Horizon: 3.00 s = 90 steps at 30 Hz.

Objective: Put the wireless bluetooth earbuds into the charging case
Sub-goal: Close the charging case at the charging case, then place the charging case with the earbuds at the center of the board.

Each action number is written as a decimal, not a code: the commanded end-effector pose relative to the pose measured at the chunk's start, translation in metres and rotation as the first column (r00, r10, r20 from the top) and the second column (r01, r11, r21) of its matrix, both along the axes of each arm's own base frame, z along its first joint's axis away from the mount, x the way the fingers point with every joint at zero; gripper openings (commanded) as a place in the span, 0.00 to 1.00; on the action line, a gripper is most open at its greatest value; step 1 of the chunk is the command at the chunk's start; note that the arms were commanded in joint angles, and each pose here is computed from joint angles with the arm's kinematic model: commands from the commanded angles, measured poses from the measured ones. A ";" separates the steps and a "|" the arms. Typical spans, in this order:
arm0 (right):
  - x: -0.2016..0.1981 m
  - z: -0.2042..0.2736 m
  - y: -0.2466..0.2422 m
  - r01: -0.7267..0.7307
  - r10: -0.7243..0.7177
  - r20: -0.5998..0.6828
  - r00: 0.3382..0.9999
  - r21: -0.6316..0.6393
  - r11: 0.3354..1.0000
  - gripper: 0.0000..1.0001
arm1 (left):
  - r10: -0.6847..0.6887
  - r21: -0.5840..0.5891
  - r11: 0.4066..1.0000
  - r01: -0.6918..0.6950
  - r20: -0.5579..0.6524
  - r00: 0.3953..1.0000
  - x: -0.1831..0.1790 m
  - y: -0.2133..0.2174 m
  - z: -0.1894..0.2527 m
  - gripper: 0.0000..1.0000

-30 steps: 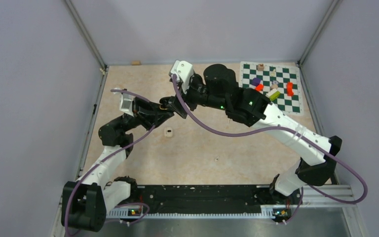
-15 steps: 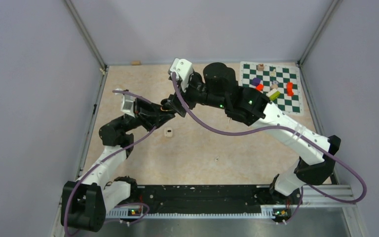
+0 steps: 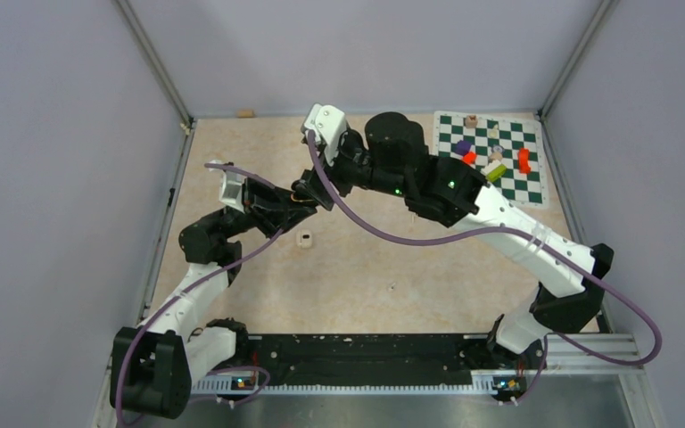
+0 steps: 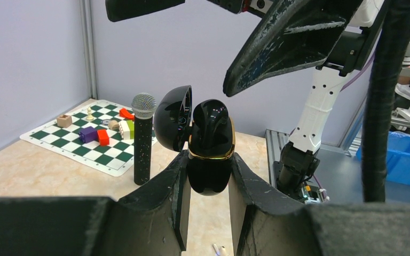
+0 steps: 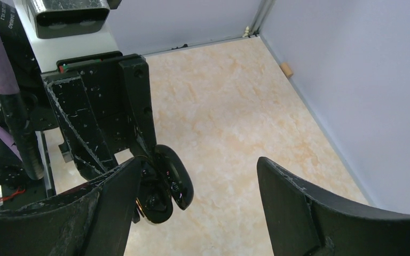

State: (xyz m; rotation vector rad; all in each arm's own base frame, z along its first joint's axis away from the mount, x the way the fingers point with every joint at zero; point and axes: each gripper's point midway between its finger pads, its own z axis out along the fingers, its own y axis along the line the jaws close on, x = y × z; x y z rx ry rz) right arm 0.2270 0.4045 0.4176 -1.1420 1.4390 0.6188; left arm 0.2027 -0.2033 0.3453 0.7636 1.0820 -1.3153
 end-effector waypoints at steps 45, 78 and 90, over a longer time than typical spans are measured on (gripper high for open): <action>0.010 -0.035 -0.045 0.066 -0.058 0.136 0.989 -0.056 0.996 0.81 | -0.139 0.136 0.982 0.131 0.055 0.989 -0.020 -0.019 -0.018 0.00; 0.067 -0.100 -0.287 0.717 -0.698 0.419 0.581 0.142 0.682 0.99 | 0.291 0.452 0.892 0.020 -0.607 0.739 0.149 -0.077 -0.196 0.00; 0.054 -0.095 -0.304 0.702 -0.721 0.443 0.533 0.244 0.669 0.99 | 0.339 0.470 0.858 0.208 -0.822 0.457 0.195 -0.103 -0.297 0.11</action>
